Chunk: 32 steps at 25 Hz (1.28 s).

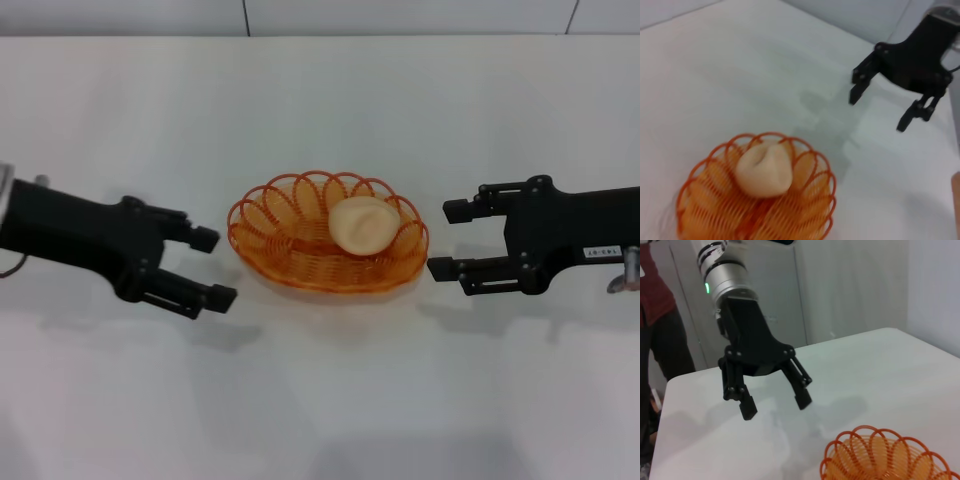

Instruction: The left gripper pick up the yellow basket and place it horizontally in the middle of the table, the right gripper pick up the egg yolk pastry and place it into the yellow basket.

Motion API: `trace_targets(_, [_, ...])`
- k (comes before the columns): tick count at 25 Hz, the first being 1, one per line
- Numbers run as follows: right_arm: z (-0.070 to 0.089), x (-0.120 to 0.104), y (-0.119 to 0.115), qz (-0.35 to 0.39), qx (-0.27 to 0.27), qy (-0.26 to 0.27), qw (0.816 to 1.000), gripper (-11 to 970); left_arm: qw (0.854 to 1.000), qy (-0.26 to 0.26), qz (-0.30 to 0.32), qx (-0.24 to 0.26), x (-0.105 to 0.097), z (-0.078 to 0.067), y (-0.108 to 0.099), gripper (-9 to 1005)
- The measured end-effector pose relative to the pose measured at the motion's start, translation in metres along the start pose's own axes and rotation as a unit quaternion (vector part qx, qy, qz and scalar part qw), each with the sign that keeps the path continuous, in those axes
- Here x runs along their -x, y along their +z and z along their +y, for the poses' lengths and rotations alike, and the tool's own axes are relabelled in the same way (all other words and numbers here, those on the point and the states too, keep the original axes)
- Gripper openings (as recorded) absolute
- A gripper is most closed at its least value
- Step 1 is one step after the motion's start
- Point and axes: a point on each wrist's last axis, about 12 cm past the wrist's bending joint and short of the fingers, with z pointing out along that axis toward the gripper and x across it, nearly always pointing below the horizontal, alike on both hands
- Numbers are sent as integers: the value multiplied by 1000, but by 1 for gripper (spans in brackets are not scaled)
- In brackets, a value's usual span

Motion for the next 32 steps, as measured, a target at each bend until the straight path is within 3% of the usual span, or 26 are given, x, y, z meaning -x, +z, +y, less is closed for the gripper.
trace_targets(9, [1,0,-1,12,20,-4,1000,688,999,45,-3,-17,14,-2,13,880])
trace_targets(32, [3,0,0,22,35,-4,999,689,998,52,-12,-17,18,-2,11,880])
